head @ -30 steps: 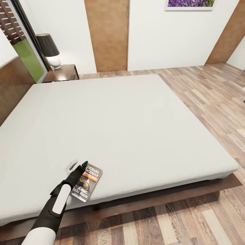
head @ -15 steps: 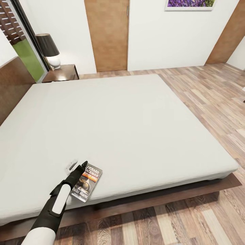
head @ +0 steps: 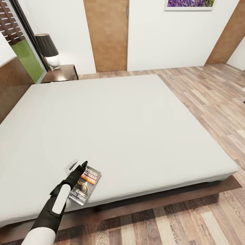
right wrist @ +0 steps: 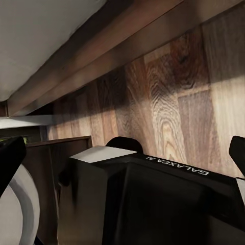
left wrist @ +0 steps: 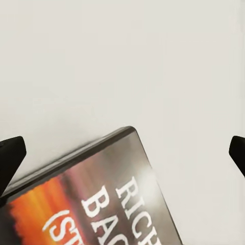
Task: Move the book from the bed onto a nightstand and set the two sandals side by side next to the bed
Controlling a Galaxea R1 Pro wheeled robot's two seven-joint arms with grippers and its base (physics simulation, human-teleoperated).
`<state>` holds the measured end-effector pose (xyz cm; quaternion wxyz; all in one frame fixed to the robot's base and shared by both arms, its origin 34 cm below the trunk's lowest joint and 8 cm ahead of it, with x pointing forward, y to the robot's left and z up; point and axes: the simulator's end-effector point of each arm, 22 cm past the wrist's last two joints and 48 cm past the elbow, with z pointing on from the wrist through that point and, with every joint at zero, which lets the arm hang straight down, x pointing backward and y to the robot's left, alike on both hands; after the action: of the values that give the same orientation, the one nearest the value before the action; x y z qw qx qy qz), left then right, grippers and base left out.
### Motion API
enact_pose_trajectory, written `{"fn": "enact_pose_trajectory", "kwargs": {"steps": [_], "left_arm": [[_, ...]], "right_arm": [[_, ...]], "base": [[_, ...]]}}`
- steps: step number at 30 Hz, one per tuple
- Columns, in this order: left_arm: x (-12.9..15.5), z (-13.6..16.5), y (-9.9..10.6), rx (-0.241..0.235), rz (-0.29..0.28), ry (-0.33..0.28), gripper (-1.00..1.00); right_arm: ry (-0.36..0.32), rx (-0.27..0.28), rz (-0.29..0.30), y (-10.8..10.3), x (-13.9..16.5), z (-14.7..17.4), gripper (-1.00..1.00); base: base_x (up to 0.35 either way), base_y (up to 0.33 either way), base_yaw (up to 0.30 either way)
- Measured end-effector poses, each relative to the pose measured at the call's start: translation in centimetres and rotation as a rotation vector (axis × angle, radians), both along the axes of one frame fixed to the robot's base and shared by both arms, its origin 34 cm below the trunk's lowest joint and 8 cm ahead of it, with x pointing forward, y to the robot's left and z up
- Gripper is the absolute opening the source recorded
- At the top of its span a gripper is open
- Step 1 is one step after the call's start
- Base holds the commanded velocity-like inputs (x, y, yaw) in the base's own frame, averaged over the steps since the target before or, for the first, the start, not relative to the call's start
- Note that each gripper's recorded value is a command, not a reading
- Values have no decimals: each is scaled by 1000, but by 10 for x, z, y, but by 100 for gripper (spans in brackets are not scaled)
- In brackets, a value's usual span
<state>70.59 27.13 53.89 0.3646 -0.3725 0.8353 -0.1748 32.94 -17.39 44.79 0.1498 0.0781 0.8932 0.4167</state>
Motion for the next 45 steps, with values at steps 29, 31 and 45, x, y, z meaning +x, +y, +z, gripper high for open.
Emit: {"fn": "enact_pose_trajectory", "kwargs": {"steps": [29,31,45], "left_arm": [[0,0,0,0,1,-1,100],[0,0,0,0,1,-1,100],[0,1,0,-2,2,-1,100]], "right_arm": [[-1,0,0,0,0,0,100],[0,0,0,0,0,0,100],[0,0,0,0,0,0,100]], "base": [[-7,0,-25],[-201,0,0],[-36,0,0]]}}
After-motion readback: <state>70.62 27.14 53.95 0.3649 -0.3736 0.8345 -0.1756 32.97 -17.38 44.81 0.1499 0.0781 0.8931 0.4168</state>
